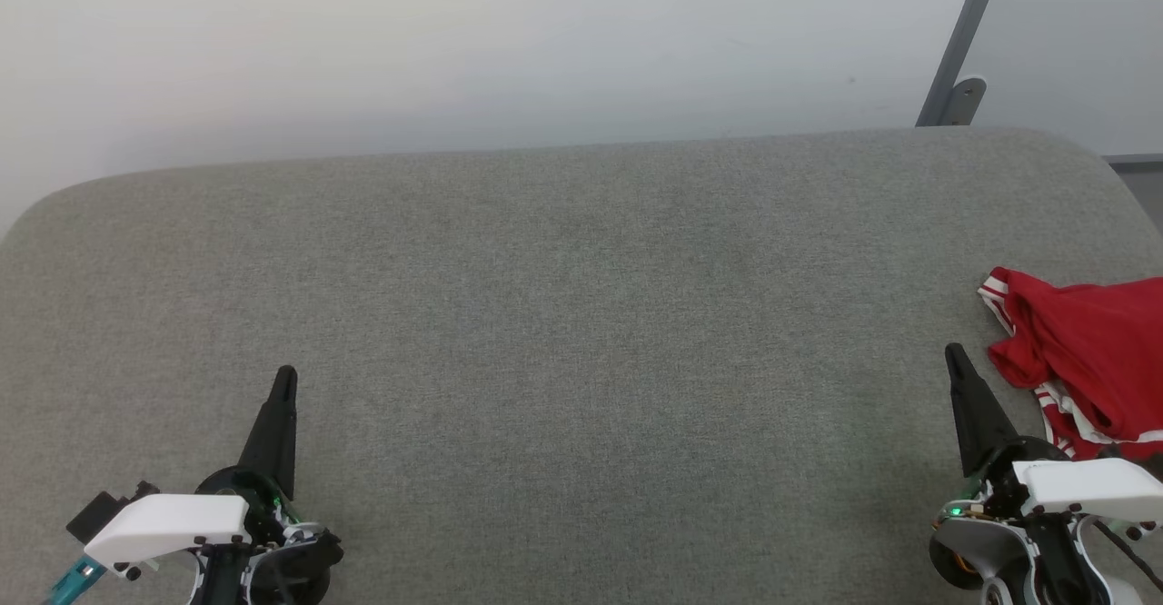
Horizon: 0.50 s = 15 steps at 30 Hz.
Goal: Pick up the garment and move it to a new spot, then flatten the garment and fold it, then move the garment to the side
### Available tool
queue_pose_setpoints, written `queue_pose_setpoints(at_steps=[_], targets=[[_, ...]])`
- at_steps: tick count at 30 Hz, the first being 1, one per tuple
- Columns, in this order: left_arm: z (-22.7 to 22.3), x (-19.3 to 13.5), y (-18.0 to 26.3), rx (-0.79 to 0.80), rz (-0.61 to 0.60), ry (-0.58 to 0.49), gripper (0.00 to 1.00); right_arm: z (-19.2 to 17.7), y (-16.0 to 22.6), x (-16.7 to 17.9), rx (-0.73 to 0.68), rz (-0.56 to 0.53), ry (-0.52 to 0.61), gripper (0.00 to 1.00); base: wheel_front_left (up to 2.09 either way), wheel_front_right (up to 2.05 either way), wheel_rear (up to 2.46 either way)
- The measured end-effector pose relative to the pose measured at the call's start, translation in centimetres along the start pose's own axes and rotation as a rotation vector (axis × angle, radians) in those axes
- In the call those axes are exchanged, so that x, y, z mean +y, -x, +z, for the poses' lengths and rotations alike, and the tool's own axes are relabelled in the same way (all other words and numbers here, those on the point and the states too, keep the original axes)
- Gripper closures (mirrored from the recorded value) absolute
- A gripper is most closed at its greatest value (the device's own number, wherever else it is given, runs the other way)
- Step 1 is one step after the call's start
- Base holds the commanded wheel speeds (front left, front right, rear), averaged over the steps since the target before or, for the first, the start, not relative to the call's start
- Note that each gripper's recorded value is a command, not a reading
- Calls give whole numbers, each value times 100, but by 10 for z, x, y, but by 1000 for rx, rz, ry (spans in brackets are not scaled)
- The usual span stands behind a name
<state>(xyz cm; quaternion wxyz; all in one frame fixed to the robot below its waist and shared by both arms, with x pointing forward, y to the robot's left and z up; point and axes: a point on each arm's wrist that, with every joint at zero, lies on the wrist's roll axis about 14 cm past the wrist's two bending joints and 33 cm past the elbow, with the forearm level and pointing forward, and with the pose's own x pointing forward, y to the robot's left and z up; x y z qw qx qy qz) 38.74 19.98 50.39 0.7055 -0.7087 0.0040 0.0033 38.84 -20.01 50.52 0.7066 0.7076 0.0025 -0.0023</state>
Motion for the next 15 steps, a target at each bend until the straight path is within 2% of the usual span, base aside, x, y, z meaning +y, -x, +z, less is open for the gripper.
queue_pose_setpoints(at_steps=[15], targets=[[0, 0, 0, -1, 0, 0, 100, 0, 0, 0, 0, 0, 0, 100, 0, 0, 0]])
